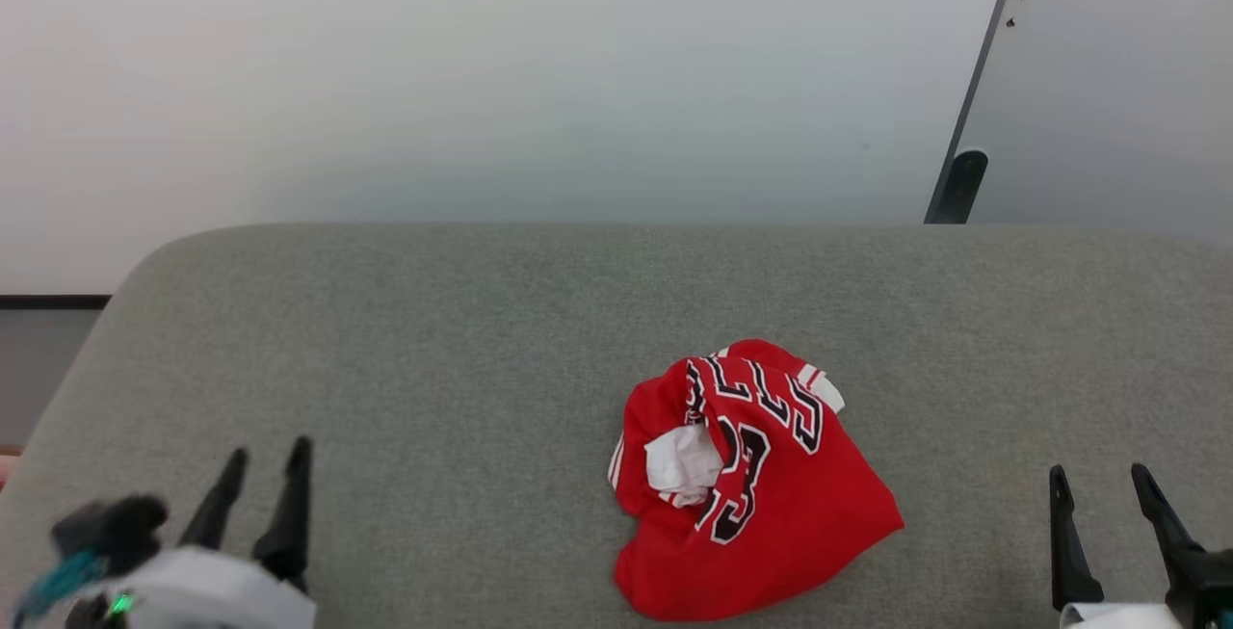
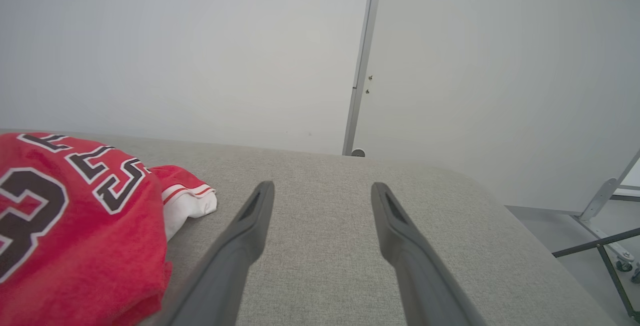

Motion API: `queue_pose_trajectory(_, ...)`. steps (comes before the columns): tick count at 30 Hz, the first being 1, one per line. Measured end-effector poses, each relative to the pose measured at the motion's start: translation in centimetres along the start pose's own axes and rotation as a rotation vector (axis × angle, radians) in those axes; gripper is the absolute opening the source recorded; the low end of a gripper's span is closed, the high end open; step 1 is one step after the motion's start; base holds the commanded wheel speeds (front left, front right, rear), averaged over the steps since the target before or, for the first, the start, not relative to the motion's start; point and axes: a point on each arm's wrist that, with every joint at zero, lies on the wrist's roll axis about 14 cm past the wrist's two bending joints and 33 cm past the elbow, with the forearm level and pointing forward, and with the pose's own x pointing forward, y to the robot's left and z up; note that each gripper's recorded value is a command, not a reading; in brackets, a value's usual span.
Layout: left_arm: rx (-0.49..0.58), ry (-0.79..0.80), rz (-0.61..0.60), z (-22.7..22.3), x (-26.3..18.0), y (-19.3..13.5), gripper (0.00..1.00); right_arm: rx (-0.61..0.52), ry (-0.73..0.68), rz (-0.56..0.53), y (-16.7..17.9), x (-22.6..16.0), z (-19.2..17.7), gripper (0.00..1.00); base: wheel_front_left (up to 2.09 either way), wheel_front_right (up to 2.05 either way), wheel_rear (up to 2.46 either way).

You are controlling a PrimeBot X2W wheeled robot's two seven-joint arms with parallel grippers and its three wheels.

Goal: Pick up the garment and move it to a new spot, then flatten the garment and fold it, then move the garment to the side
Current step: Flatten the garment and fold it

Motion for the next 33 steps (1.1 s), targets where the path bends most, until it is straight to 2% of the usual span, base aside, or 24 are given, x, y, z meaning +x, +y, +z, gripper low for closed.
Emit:
queue_pose_trajectory(4,-0.037,0.157,-0.089,-0.7,2.1,-2.9,1.0,-0.006,-0.007,0.012,0.4,0.4,0.2,1.0,0.0,0.0,0.0)
queue_pose_trajectory(10,-0.015,0.455,-0.231,-1.7,4.3,-8.4,1.0,-0.008,-0.003,-0.001,-0.1,0.6,0.1,1.0,0.0,0.0,0.0)
queue_pose_trajectory(16,0.05,0.799,-0.311,-4.5,3.6,-12.1,1.0,-0.001,0.018,-0.042,-1.4,0.1,-0.6,1.0,0.0,0.0,0.0)
queue_pose_trajectory(19,0.093,0.907,-0.343,-4.9,3.6,-13.5,1.0,0.003,0.033,-0.07,-2.2,-0.2,-1.0,1.0,0.0,0.0,0.0)
queue_pose_trajectory(23,0.133,1.007,-0.391,-5.8,3.4,-15.5,1.0,0.005,0.048,-0.099,-3.1,-0.4,-1.5,1.0,0.0,0.0,0.0)
queue_pose_trajectory(33,0.213,1.119,-0.476,-8.1,4.7,-18.8,1.0,0.013,0.081,-0.135,-4.2,-0.3,-2.6,1.0,0.0,0.0,0.0)
